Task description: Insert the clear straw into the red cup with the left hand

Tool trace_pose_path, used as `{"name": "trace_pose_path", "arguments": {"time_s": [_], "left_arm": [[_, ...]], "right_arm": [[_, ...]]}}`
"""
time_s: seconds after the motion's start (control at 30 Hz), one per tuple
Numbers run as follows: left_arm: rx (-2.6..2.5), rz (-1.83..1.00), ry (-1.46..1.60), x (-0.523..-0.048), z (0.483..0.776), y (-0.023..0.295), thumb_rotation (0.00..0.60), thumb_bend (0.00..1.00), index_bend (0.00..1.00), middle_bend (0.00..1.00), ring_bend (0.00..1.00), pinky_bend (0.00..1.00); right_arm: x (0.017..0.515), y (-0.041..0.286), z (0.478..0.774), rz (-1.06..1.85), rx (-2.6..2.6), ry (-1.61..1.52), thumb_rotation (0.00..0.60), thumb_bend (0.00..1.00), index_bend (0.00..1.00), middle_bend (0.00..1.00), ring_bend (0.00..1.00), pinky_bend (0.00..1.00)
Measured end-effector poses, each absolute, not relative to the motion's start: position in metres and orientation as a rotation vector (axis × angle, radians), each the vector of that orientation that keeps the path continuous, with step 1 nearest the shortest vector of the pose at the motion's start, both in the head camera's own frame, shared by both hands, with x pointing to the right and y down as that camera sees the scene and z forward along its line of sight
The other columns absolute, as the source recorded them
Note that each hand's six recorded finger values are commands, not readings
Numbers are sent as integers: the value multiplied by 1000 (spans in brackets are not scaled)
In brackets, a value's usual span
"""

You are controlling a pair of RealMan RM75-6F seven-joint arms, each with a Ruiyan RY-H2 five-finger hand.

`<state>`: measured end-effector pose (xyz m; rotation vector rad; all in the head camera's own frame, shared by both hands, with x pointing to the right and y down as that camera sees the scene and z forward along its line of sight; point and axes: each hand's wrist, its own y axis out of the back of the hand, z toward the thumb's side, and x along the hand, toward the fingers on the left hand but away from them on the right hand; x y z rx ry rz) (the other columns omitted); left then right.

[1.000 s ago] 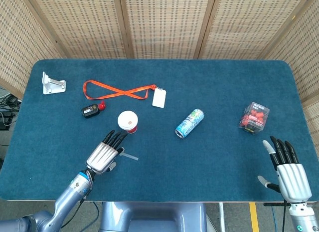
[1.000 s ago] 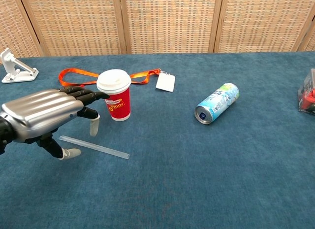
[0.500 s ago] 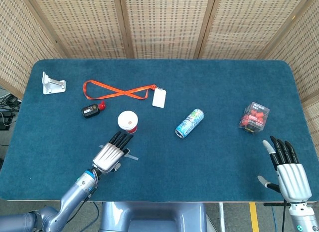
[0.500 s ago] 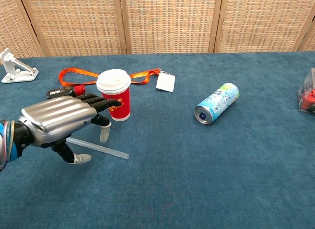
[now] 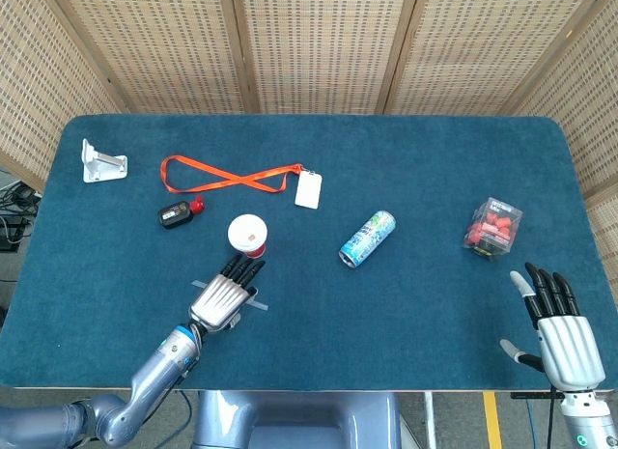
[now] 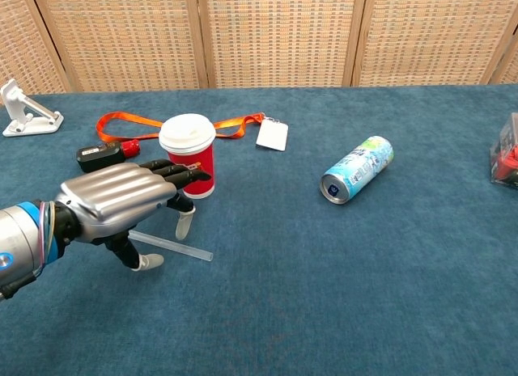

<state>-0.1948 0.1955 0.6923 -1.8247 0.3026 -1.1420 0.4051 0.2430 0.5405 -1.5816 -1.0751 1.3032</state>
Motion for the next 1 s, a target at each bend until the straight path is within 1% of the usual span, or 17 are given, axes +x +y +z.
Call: {"name": "trace_pose_path", "arguments": {"time_s": [0.1,0.3,0.4,0.67,1.0], "left_arm": [[-1817,-1143,311,-195,693,194,600,292,482,1,4,120],[-1826,-1133,308,-193,693,196,600,292,466,75,86,223],[-1825,-1129,303,-192,694,197,600,292,469,85,96,235],[-1833,-1133,307,-188,697,195,600,294,486,166,163,308],[-1823,-1144,289,-183,704,194,600,294,485,170,168,311]], "right_arm": [[405,243,541,1303,-1582,-1074,600,20,128,0,0,0],[404,244,540,1300,-1583,-1072,600,20,143,0,0,0],[404,244,540,1299,-1582,-1072,600,19,147,0,0,0],[403,244,540,1295,-1583,-1071,600,19,155,0,0,0],[404,244,540,1291,-1584,-1078,600,19,158,0,0,0]]}}
